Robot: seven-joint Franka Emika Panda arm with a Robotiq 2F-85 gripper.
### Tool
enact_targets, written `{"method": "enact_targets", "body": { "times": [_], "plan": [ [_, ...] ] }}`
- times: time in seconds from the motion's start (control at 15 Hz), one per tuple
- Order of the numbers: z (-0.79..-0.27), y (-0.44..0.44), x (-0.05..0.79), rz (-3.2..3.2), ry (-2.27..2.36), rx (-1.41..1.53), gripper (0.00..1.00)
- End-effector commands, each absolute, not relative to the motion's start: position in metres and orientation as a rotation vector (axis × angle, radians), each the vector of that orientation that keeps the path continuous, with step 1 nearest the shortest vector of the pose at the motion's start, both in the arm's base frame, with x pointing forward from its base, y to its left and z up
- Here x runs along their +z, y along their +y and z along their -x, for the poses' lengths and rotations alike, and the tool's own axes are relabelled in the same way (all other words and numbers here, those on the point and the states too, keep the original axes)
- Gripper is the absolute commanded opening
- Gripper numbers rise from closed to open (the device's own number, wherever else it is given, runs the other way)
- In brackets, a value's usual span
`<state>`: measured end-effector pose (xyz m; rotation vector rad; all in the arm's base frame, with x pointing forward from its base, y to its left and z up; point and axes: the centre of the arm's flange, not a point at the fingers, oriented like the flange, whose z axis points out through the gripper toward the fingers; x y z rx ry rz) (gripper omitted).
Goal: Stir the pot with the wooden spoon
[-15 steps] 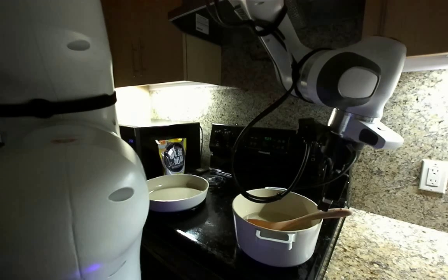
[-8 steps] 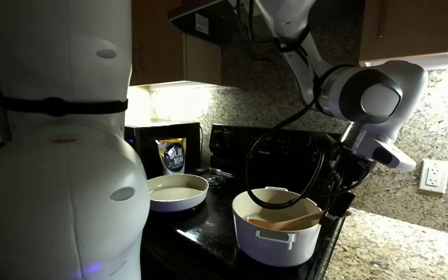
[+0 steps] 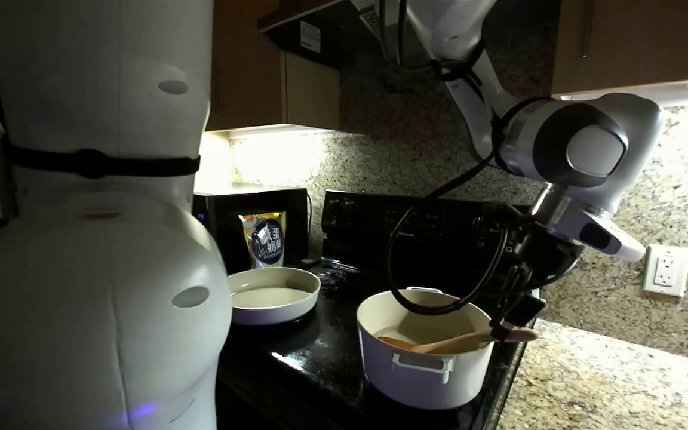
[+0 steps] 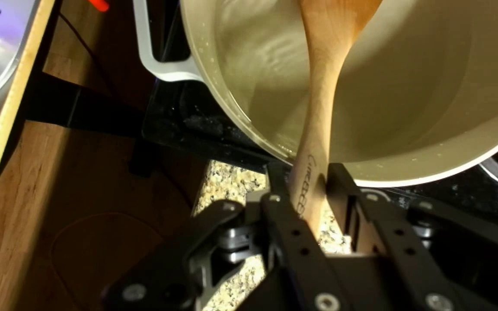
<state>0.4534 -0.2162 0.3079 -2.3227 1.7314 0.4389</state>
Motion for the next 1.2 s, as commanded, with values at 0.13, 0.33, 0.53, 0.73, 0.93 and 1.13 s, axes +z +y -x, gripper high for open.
{"method": "enact_targets", "body": {
  "times": [0.13,0.33,0.53,0.73,0.93,1.13],
  "plan": [
    [-0.463,-0.218,0.307,2.280,1.767,0.467,0.52],
    [-0.466,-0.216,0.306,2.286,1.762,0.469,0.69],
    [-0.470,-0.218,0.304,2.286,1.770,0.476,0.89],
    [-0.473,-0.223,0.300,2.277,1.788,0.484,1.00],
    [-0.473,-0.230,0.298,2.262,1.811,0.483,0.75],
    [-0.474,-0.237,0.295,2.238,1.830,0.497,0.68]
  ]
}}
